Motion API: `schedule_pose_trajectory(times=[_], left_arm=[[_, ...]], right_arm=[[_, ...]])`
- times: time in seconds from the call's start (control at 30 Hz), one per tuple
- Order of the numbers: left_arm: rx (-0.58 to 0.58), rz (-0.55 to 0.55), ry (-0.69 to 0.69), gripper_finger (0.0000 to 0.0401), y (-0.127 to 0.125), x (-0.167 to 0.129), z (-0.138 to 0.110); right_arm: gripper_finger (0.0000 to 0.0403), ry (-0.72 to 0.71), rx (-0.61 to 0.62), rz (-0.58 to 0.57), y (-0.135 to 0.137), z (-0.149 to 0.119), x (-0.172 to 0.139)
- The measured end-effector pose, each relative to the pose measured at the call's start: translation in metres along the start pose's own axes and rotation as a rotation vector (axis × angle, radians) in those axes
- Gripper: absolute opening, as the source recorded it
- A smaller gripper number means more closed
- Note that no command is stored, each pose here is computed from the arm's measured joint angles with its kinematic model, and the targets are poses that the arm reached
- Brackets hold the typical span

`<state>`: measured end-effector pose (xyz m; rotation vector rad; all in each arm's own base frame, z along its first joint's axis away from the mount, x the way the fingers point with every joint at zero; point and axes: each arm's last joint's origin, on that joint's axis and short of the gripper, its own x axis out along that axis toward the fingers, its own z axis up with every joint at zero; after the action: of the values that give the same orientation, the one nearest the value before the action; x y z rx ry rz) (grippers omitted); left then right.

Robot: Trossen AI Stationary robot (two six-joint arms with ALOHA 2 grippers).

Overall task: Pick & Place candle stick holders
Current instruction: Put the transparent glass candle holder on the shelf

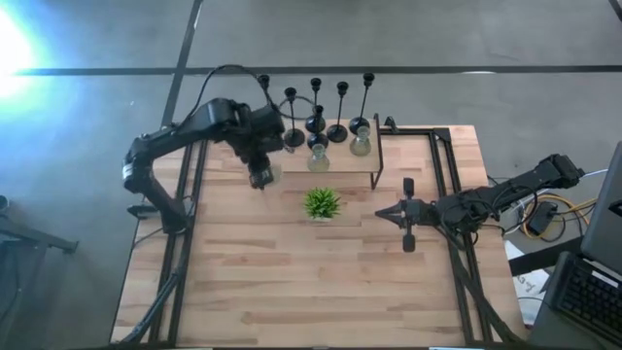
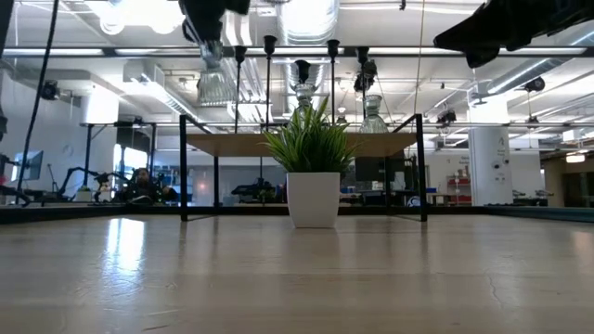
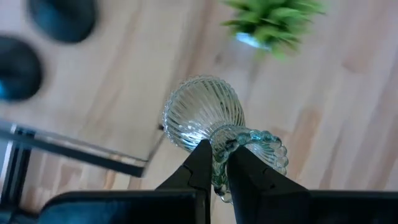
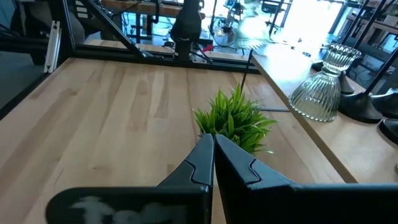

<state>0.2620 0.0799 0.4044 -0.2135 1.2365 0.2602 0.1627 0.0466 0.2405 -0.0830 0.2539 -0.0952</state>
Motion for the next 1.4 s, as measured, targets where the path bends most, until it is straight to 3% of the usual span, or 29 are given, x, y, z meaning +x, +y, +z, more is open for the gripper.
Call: schedule_pose_trajectory(times=[0.13, 0.33, 0.67, 0.87, 1.17, 1.4], left_arm=[[0.123, -0.022, -0.001, 0.0031, -0.016, -0.004, -0.005], [0.236, -0.036, 0.016, 0.0031, -0.018, -0.002, -0.005], [0.339, -0.060, 0.016, 0.0031, -0.022, 0.005, -0.004], [0.356, -0.231, 0.114, 0.0031, -0.036, 0.037, -0.012], [0.496, -0.262, 0.176, 0.0031, -0.081, 0.107, -0.034], [0.599, -0.283, 0.197, 0.0031, -0.104, 0.142, -0.057]], right_arm=[[0.0008, -0.002, -0.030, 0.000, 0.000, 0.000, 0.000], [0.0008, -0.012, -0.079, 0.000, 0.000, 0.004, -0.001], [0.0008, -0.009, -0.005, -0.005, 0.001, 0.004, 0.004], [0.0008, 0.028, -0.041, -0.005, 0.004, -0.001, 0.010], [0.0008, 0.058, -0.052, -0.004, 0.007, -0.005, 0.016], [0.0008, 0.058, -0.051, -0.004, 0.007, -0.005, 0.016]])
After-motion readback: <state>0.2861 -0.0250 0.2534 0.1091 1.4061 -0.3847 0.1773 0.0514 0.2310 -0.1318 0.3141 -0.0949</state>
